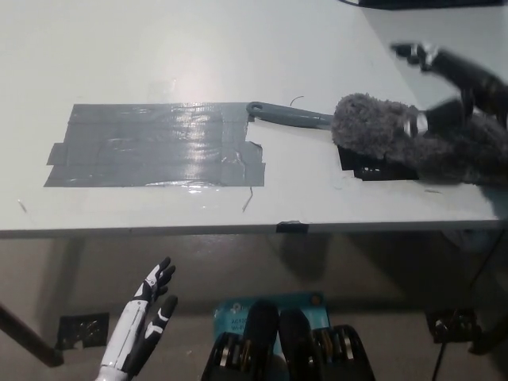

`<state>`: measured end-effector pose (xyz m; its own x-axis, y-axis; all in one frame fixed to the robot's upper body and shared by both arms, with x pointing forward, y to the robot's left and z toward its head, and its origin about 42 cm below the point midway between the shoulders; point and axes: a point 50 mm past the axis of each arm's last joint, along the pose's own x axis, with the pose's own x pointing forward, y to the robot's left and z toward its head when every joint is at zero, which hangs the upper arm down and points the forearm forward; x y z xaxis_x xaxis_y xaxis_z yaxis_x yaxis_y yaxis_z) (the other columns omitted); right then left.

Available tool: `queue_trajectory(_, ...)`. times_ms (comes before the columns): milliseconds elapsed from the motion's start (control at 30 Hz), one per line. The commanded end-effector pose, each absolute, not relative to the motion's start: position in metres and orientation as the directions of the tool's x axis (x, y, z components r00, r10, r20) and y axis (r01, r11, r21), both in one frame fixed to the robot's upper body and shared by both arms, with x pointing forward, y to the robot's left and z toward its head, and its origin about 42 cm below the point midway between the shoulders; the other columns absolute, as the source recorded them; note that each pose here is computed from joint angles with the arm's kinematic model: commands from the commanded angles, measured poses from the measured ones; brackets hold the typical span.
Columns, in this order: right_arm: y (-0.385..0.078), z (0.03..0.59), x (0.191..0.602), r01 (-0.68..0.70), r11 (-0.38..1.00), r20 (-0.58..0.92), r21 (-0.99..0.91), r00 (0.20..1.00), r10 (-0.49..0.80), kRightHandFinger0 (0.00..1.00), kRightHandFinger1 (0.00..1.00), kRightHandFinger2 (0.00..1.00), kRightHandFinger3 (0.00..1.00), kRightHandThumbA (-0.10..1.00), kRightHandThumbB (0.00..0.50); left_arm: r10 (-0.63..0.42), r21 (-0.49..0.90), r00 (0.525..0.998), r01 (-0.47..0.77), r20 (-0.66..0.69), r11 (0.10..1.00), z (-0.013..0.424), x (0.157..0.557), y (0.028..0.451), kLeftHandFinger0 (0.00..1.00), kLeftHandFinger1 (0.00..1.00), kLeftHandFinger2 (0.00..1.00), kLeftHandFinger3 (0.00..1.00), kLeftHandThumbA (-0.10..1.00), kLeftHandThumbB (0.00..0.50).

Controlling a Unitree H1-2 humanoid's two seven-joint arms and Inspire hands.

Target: A person hands a grey duster to the robot and the robot grabs it with its right hand and places it on the black marked spot infron tof it on the desk

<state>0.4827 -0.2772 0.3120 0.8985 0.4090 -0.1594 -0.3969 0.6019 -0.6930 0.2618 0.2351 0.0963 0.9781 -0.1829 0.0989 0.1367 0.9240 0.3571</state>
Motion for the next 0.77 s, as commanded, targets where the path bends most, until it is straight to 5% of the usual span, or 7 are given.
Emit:
queue_trajectory(0, -0.259, 0.395, 0.226, -0.287, 0.764, 0.511, -0.578, 0.602, 0.614, 1.00, 1.00, 1.00, 1.00, 1.00, 0.473, -0.242, 0.416, 0.957, 0.157, 0.159, 0.896, 0.112, 0.274, 0.233, 1.00, 1.00, 1.00, 1.00, 0.96, 0.225)
queue_trajectory(200, -0.255, 0.301, 0.201, -0.332, 0.892, 0.484, -0.306, 0.752, 0.446, 1.00, 1.00, 1.00, 1.00, 1.00, 0.462, -0.238, 0.381, 0.963, 0.176, 0.123, 0.908, 0.093, 0.252, 0.226, 1.00, 1.00, 1.00, 1.00, 0.97, 0.245)
queue_trajectory(300, -0.255, 0.245, 0.203, -0.251, 0.952, 0.420, -0.176, 0.855, 0.303, 1.00, 1.00, 1.00, 1.00, 1.00, 0.278, -0.234, 0.358, 0.966, 0.180, 0.114, 0.916, 0.085, 0.240, 0.226, 1.00, 1.00, 1.00, 1.00, 0.98, 0.236)
queue_trajectory(333, -0.255, 0.233, 0.206, -0.227, 0.958, 0.407, -0.177, 0.869, 0.281, 1.00, 1.00, 1.00, 1.00, 1.00, 0.261, -0.232, 0.355, 0.966, 0.179, 0.112, 0.918, 0.083, 0.237, 0.227, 1.00, 1.00, 1.00, 1.00, 0.98, 0.236)
queue_trajectory(500, -0.249, 0.148, 0.211, -0.141, 0.980, 0.229, -0.139, 0.959, 0.170, 1.00, 1.00, 1.00, 1.00, 1.00, 0.257, -0.233, 0.342, 0.968, 0.190, 0.088, 0.920, 0.073, 0.220, 0.225, 1.00, 1.00, 1.00, 1.00, 0.99, 0.232)
queue_trajectory(533, -0.245, 0.134, 0.210, -0.130, 0.982, 0.193, -0.136, 0.969, 0.155, 1.00, 1.00, 1.00, 1.00, 1.00, 0.299, -0.230, 0.338, 0.970, 0.189, 0.084, 0.922, 0.073, 0.218, 0.226, 1.00, 1.00, 1.00, 1.00, 0.99, 0.232)
queue_trajectory(733, -0.241, 0.105, 0.205, -0.105, 0.983, 0.124, -0.150, 0.984, 0.124, 1.00, 1.00, 1.00, 1.00, 1.00, 0.317, -0.229, 0.335, 0.970, 0.189, 0.084, 0.923, 0.073, 0.217, 0.227, 1.00, 1.00, 1.00, 1.00, 0.97, 0.234)
